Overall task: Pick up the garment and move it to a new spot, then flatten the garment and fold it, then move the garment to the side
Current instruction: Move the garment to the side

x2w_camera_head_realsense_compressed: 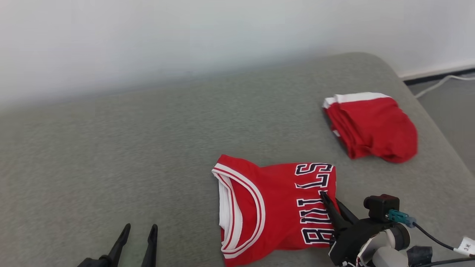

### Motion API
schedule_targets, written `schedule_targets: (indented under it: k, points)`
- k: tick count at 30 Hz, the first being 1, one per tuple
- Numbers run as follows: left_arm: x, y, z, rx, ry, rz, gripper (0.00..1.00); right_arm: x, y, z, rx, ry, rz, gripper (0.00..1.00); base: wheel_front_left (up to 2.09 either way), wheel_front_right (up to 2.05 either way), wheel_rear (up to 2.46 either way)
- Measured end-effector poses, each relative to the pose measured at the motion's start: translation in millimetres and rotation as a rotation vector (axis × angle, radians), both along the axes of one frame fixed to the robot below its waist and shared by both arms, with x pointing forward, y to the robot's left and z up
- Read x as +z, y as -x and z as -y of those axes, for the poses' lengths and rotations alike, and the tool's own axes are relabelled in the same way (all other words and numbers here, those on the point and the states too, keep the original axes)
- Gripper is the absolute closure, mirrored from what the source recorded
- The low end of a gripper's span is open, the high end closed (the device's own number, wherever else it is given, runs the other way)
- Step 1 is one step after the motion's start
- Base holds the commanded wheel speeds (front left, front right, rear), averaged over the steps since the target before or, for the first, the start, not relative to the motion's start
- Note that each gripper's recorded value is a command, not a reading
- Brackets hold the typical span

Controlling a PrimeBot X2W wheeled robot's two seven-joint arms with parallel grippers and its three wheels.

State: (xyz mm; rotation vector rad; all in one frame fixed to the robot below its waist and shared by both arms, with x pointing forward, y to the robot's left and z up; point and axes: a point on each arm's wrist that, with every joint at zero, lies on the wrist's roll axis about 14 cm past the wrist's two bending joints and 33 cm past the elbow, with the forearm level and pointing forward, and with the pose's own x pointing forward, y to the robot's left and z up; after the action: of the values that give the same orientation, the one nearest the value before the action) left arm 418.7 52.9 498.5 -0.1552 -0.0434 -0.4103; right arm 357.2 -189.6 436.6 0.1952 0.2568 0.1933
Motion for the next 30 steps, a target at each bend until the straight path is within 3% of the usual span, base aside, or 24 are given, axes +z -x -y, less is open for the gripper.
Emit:
schedule_targets:
  k: [18, 30]
  points:
    - [2.7, -20.4, 92.9, -0.234, 0.011, 0.032, 0.0, -4.9, 40.7, 62.3, -0.236, -0.01, -0.028, 1.0, 0.0, 0.0, 0.0]
    - [-1.5, -31.5, 112.0, -0.277, 0.012, 0.048, 0.0, -5.4, 34.7, 80.9, -0.283, 0.017, -0.037, 1.0, 0.0, 0.0, 0.0]
